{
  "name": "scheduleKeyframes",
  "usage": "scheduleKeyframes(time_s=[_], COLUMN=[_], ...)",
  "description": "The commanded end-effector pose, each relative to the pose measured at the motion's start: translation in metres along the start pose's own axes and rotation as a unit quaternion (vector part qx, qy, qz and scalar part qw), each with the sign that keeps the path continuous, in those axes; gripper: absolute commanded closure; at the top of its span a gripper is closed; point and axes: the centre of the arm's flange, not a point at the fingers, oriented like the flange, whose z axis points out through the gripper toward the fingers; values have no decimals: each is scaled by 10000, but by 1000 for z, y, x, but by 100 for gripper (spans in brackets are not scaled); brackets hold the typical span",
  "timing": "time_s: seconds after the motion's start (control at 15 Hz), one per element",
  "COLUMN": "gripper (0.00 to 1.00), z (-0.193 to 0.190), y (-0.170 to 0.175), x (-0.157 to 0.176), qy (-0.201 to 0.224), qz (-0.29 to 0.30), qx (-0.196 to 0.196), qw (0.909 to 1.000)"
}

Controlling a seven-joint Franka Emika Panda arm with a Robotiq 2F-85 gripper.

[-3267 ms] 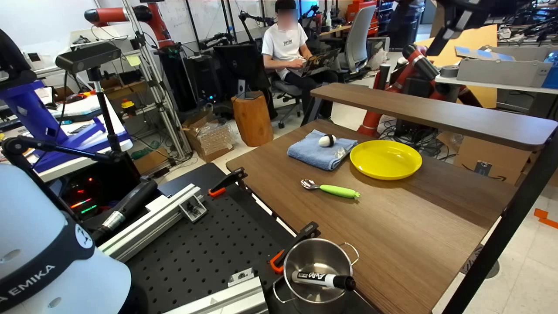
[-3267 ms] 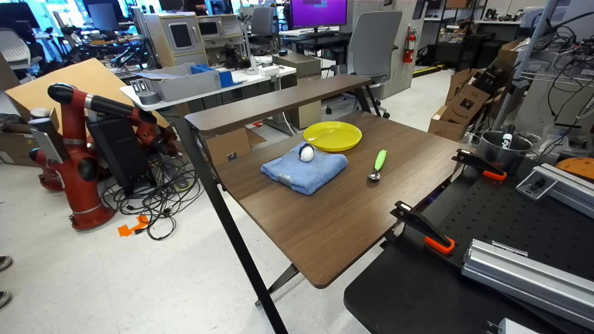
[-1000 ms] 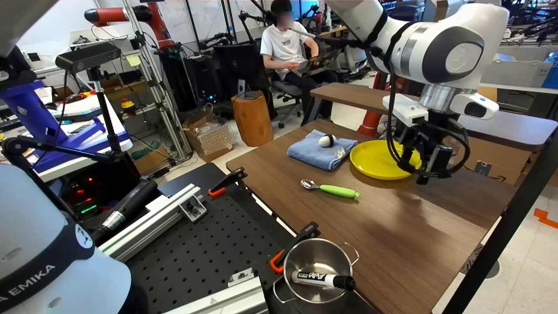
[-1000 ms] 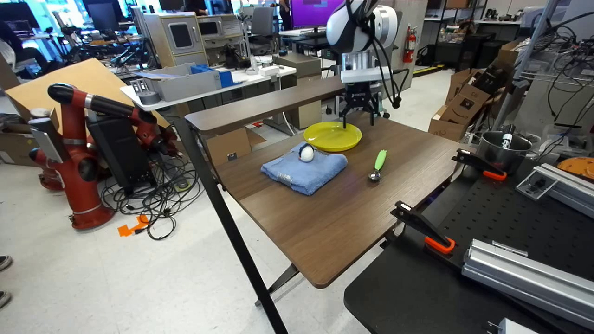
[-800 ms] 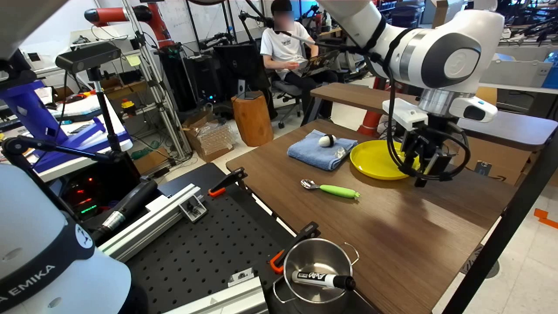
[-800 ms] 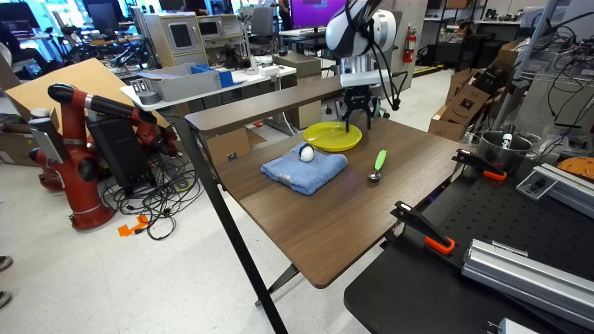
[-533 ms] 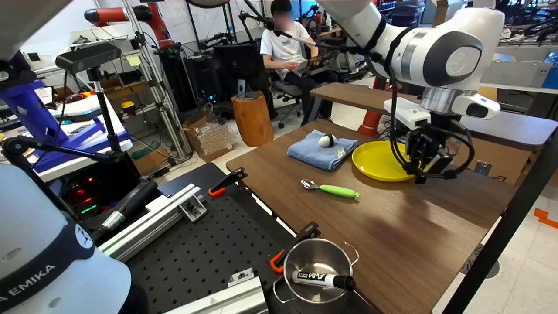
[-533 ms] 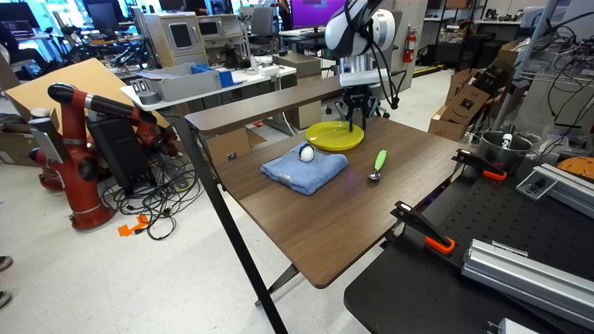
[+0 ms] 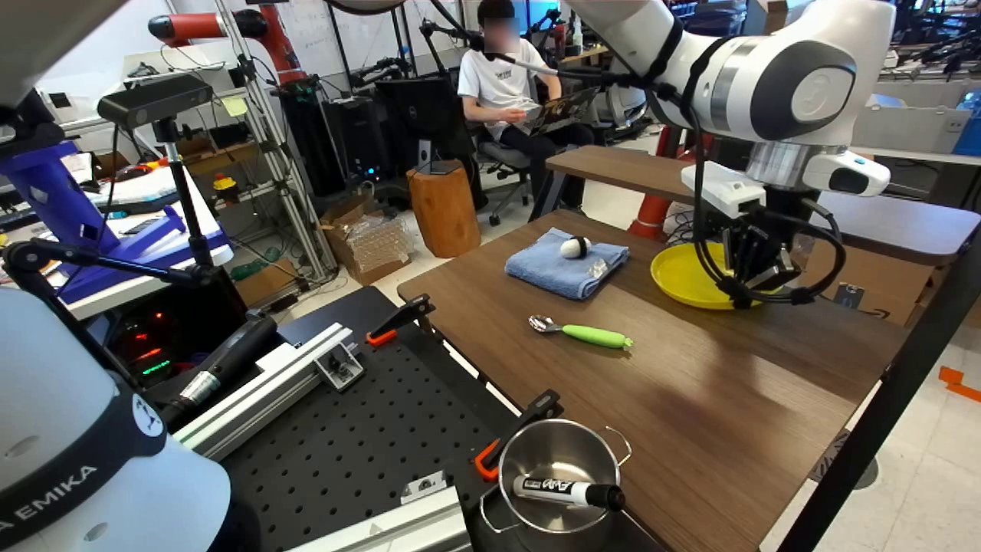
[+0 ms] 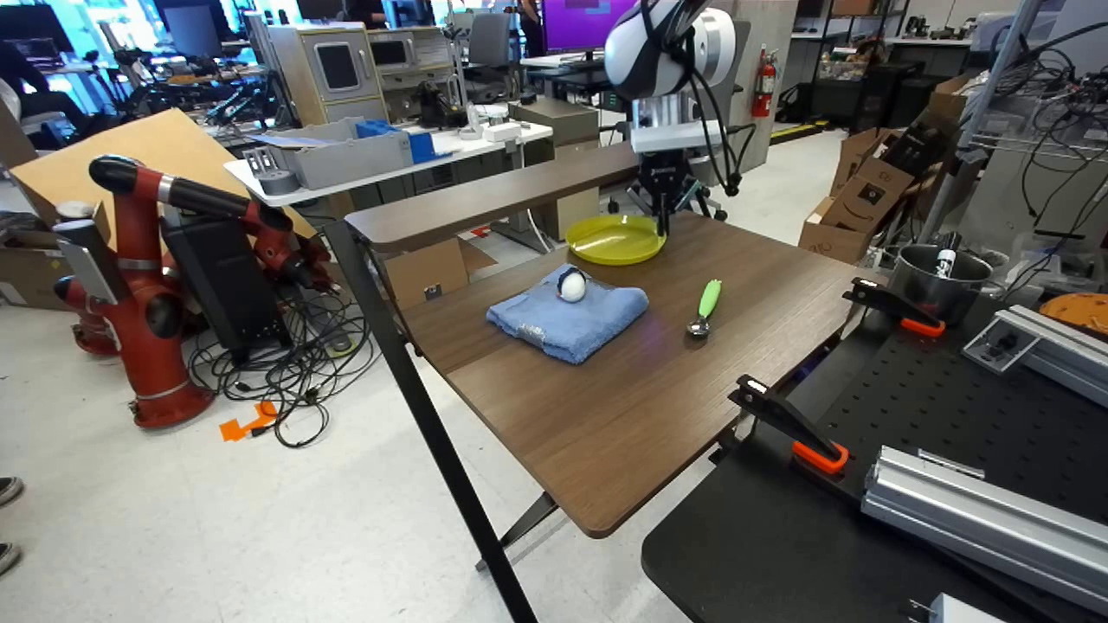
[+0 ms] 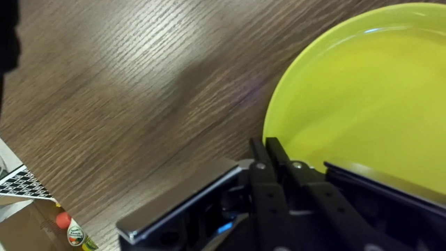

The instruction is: Move the yellow plate to the front right side of the table

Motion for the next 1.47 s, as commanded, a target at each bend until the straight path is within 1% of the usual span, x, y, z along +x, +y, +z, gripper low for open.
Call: scheduleKeyframes(time_s=[0.0,0.27,0.6,0.8,1.07,1.4], gripper=[99,99,99,99,99,99], z=[-4,-7,-16,-22,-27,-38], y=[-1,4,22,37,59,99], x=[1,-7,-26,-41,-68,-101], qy=[189,247,413,556,623,686], qz=[-55,-172,-459,-672,-1003,-1346], qx=[-62,-10,119,190,261,423], qw=[9998,9995,9980,9960,9927,9876])
